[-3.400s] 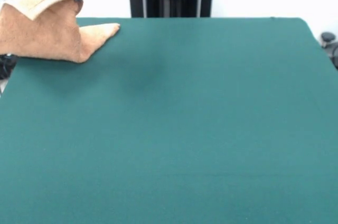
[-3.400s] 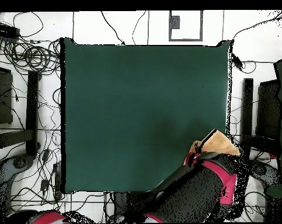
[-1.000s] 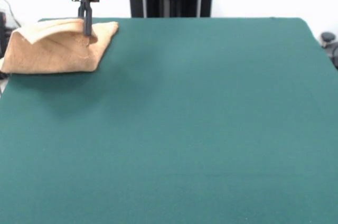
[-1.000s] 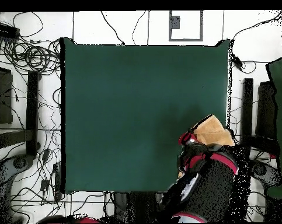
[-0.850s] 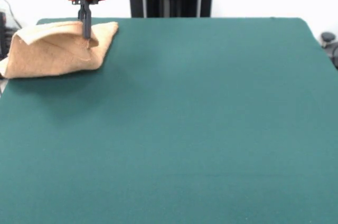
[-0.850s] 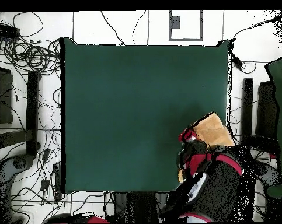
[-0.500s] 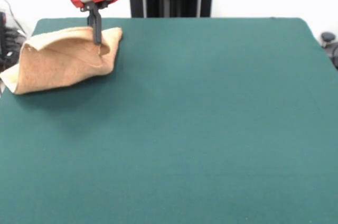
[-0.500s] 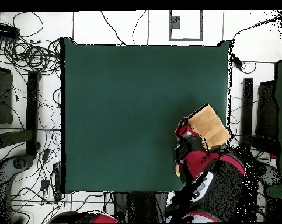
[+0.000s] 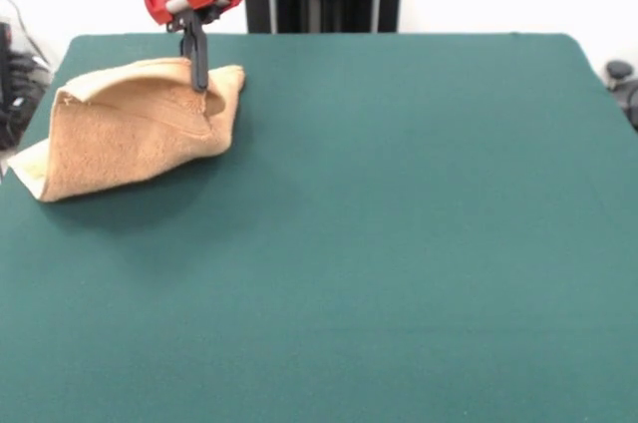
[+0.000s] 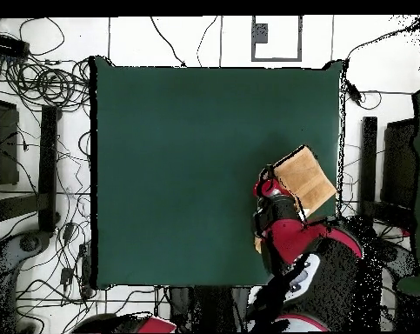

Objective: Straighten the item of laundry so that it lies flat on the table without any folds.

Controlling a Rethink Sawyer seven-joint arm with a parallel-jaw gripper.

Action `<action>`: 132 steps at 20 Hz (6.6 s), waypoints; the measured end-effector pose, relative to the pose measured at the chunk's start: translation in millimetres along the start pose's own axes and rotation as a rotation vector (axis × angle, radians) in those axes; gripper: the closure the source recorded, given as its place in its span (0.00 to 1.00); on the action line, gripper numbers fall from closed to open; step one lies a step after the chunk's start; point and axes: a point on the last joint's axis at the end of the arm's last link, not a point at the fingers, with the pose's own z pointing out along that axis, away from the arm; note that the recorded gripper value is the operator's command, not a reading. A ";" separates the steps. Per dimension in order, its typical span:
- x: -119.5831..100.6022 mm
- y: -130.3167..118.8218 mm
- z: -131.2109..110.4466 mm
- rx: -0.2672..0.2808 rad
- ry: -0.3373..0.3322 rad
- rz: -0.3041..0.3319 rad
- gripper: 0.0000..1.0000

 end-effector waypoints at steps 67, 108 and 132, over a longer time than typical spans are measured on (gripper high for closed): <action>12.4 -85.5 31.8 -0.022 0.162 -0.300 0.00; 35.5 -84.3 41.8 0.019 0.556 -0.714 0.00; 37.3 -81.9 41.5 0.028 0.564 -0.691 1.00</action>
